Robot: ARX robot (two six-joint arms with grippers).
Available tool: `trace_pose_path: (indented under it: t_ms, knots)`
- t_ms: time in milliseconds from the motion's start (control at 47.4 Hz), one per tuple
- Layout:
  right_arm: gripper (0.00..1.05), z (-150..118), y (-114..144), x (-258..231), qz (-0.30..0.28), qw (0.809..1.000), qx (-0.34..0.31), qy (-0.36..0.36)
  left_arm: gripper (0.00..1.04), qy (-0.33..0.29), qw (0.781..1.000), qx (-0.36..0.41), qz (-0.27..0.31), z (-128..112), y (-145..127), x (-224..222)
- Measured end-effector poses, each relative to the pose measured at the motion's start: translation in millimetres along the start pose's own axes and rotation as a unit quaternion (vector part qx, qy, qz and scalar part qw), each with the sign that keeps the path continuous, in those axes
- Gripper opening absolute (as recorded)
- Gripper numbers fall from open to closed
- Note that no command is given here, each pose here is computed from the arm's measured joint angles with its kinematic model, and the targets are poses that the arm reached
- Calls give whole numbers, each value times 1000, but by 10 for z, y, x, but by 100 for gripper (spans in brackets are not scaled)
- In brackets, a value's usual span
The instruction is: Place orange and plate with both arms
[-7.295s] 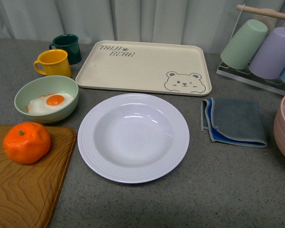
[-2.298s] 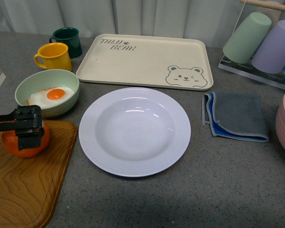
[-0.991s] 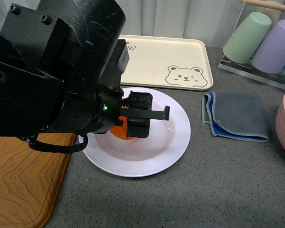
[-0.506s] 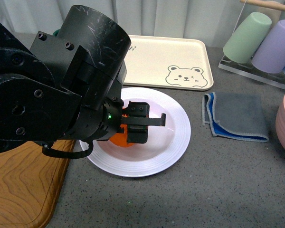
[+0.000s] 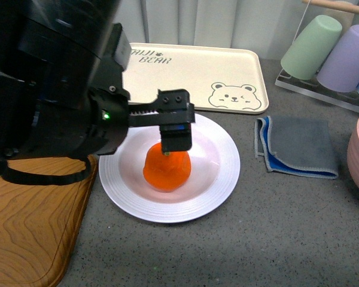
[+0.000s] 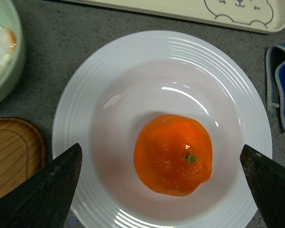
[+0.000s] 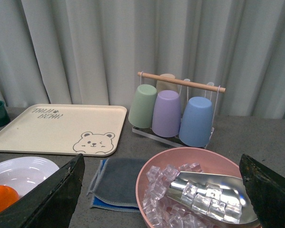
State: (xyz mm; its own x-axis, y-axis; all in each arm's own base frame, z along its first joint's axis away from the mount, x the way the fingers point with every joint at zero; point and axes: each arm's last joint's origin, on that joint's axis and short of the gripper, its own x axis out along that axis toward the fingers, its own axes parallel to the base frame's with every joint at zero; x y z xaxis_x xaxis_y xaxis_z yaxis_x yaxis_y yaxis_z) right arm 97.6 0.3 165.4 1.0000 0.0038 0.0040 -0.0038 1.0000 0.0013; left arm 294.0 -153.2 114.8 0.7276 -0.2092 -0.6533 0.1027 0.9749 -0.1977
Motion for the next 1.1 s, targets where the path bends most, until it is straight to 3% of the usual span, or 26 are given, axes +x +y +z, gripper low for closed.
trace_pose_path:
  t_ms: [63, 105, 169, 295, 380, 633, 1096]
  knots:
    - [95, 0, 0, 0, 0, 1000, 0, 0, 97, -20, 1000, 4, 10, 15, 38, -53]
    - [95, 0, 0, 0, 0, 1000, 0, 0, 89, -115, 992, 25, 49, -35, 108, -26]
    - [95, -1, 1, 0, 1, 1000, 0, 0, 78, -205, 975, 44, 73, -161, 255, -102]
    - [95, -2, -1, 1, -1, 1000, 0, 1, 58, -321, 943, 53, 76, -180, 517, -455]
    - [95, -2, -1, 0, -1, 1000, 0, 0, 44, -362, 928, 54, 73, -129, 629, -706]
    - [95, -2, 0, 0, 0, 1000, 0, 0, 4, -349, 931, 67, 82, -315, 905, -1042]
    - [95, 0, 0, 0, 0, 1000, 0, 0, 4, -353, 929, 71, 83, -434, 1102, -1541]
